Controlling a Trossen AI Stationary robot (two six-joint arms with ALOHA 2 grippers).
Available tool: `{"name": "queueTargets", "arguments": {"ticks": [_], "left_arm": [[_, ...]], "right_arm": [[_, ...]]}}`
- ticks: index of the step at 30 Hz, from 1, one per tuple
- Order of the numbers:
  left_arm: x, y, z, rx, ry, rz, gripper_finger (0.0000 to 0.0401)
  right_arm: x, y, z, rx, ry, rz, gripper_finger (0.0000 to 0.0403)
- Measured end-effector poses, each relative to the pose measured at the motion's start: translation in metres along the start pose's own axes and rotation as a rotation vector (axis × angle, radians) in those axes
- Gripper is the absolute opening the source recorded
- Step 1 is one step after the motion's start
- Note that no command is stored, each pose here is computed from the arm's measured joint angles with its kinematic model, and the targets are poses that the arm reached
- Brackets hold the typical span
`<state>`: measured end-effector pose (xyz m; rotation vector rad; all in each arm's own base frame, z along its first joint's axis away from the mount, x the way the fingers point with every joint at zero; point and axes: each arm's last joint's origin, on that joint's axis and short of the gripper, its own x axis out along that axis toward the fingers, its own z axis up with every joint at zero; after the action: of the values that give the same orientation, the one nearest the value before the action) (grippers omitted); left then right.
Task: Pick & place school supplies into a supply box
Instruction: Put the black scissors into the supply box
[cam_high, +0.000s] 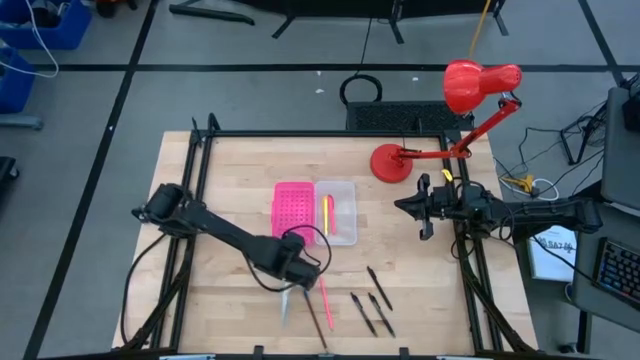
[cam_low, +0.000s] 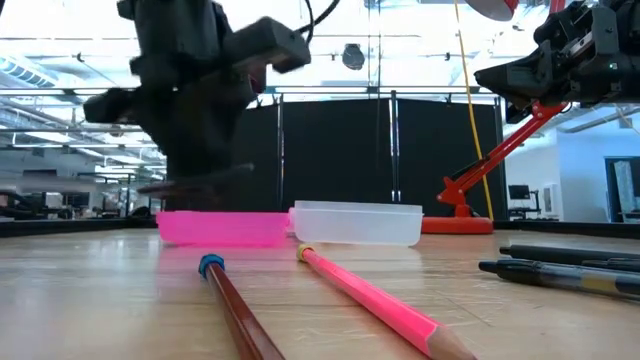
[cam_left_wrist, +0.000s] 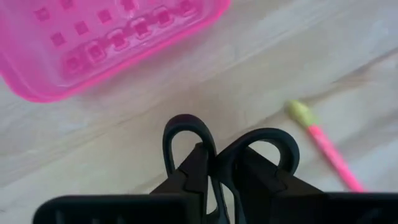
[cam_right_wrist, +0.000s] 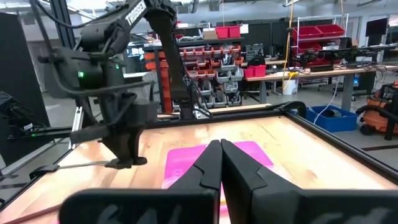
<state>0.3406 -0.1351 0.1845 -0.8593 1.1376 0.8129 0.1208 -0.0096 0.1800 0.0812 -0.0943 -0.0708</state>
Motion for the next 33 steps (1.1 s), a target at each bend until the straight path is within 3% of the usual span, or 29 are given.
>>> {"name": "queueTargets", "arguments": {"ticks": [7, 17, 23, 33], "left_arm": [[-0.031, 0.006, 0.026, -0.039, -0.027, -0.096, 0.006], [-0.042, 0.004, 0.131, 0.013, -0.194, -0.415, 0.006], [-0.038, 0.029, 0.183, -0.017, -0.277, -0.382, 0.006], [0.002, 0.031, 0.222, -0.044, -0.281, -0.344, 0.006]], "right_arm": [[0.0, 0.0, 0.0, 0.0, -0.001, 0.0, 0.0], [0.0, 0.0, 0.0, 0.007, -0.001, -0.001, 0.0], [0.0, 0.0, 0.0, 0.008, -0.001, -0.001, 0.0], [0.0, 0.0, 0.001, -0.001, -0.009, -0.002, 0.0]]}}
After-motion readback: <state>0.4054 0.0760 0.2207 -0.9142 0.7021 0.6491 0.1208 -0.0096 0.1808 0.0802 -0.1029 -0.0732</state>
